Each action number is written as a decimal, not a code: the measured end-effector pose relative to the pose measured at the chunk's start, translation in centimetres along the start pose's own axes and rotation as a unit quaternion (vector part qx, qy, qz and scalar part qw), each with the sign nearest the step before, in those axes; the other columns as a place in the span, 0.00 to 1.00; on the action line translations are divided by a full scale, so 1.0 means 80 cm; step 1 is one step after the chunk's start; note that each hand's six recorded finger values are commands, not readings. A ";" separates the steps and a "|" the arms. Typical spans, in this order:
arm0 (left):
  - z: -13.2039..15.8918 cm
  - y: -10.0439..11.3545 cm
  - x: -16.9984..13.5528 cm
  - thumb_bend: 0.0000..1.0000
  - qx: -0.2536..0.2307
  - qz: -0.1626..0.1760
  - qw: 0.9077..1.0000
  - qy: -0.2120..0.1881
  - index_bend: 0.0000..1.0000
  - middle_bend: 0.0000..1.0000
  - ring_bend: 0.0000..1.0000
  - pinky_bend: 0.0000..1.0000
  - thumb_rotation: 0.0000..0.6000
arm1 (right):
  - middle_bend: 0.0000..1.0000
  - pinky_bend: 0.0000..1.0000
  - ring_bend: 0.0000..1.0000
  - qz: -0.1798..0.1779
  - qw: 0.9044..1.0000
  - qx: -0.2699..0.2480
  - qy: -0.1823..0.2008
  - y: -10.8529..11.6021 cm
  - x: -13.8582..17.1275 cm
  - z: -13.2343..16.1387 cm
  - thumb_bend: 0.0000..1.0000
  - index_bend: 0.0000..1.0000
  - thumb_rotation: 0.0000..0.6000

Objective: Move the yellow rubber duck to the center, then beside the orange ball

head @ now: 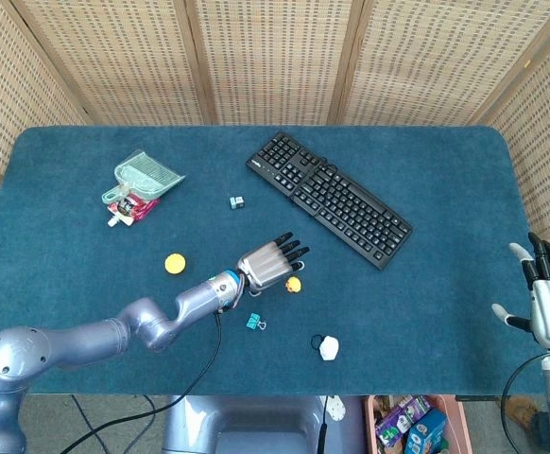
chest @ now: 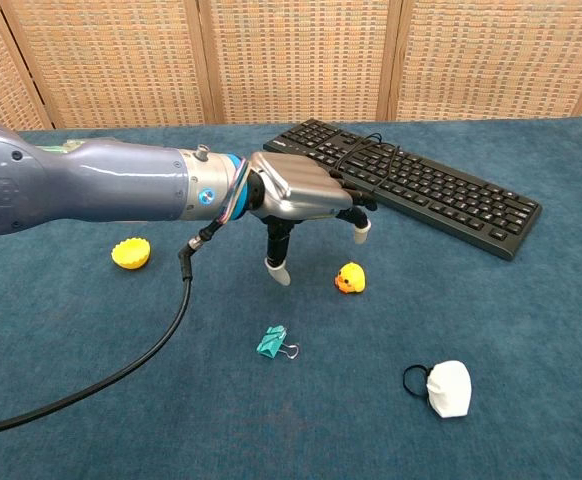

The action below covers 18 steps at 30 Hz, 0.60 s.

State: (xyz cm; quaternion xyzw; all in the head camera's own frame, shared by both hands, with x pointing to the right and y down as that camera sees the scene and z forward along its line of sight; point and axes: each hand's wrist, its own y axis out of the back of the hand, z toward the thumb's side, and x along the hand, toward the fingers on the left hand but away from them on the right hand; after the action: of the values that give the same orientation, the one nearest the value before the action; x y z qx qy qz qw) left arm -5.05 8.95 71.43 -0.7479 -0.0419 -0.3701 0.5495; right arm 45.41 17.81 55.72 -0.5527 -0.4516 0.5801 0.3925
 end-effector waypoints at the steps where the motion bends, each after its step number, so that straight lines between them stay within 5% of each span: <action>1: 0.001 0.001 0.003 0.14 -0.001 0.000 1.000 0.001 0.25 0.00 0.00 0.00 1.00 | 0.00 0.00 0.00 -0.001 1.000 0.000 0.000 0.001 0.000 0.000 0.00 0.00 1.00; 18: 0.027 0.004 0.035 0.20 -0.017 0.011 1.000 0.001 0.38 0.00 0.00 0.00 1.00 | 0.00 0.00 0.00 -0.013 1.000 -0.009 -0.007 0.012 0.001 -0.007 0.00 0.00 1.00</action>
State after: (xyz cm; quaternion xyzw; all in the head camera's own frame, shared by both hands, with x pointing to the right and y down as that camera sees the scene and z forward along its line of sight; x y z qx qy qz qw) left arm -1.78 9.69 72.57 -0.7571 -0.0273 -0.3653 0.5410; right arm 46.02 17.65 54.79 -0.5463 -0.4664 0.5749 0.3919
